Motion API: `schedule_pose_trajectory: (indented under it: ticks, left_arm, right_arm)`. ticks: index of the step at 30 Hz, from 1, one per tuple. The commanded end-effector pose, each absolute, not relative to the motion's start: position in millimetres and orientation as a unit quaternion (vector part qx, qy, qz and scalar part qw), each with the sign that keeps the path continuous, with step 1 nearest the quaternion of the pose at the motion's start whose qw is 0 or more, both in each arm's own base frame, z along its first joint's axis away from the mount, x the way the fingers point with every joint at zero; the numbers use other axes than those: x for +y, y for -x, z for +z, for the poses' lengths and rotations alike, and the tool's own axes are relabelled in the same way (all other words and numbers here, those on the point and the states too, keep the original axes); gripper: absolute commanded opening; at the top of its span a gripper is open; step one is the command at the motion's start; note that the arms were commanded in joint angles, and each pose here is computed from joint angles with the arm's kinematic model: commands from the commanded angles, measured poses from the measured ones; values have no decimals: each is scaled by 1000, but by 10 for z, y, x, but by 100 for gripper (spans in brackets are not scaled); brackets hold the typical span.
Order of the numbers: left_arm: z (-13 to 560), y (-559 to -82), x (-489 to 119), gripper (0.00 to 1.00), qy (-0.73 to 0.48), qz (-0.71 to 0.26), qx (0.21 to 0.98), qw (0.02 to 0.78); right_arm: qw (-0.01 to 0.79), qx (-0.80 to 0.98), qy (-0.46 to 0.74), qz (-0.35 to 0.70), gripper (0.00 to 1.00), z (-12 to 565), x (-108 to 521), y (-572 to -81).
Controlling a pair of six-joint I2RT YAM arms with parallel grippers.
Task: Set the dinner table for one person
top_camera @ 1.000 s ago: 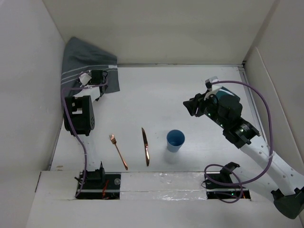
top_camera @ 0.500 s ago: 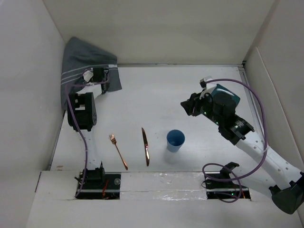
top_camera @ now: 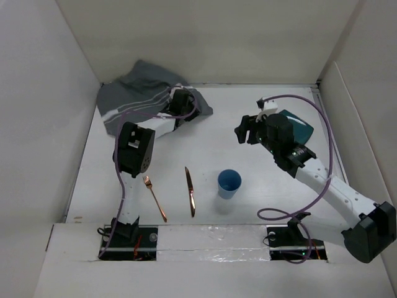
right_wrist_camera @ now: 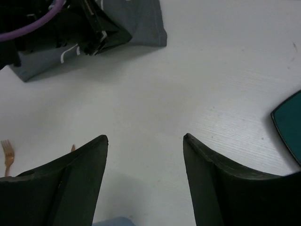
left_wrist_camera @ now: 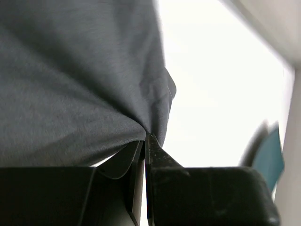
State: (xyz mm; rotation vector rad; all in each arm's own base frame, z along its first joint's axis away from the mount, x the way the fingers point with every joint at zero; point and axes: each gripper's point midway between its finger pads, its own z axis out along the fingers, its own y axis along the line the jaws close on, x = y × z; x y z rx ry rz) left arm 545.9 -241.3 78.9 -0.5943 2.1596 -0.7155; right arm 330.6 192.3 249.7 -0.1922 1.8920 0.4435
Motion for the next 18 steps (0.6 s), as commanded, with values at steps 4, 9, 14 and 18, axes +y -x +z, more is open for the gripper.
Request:
schedule_pose_trajectory:
  ticks: [4, 9, 14, 18]
  left_arm:
    - [1058, -5166, -3264, 0, 87, -318, 862, 386]
    - [962, -4893, -3457, 8, 36, -299, 872, 386]
    - [1036, -4663, -3390, 30, 43, -254, 877, 404]
    - [1323, -4586, -3005, 52, 99, -250, 851, 451]
  right_arm:
    - [579, 804, -12, 134, 73, 2412, 1484, -3843]
    - [546, 828, -46, 119, 73, 2042, 1337, -4092]
    - [535, 833, -69, 121, 26, 1821, 1315, -4250]
    - [519, 842, -70, 128, 5, 1653, 1358, -4366]
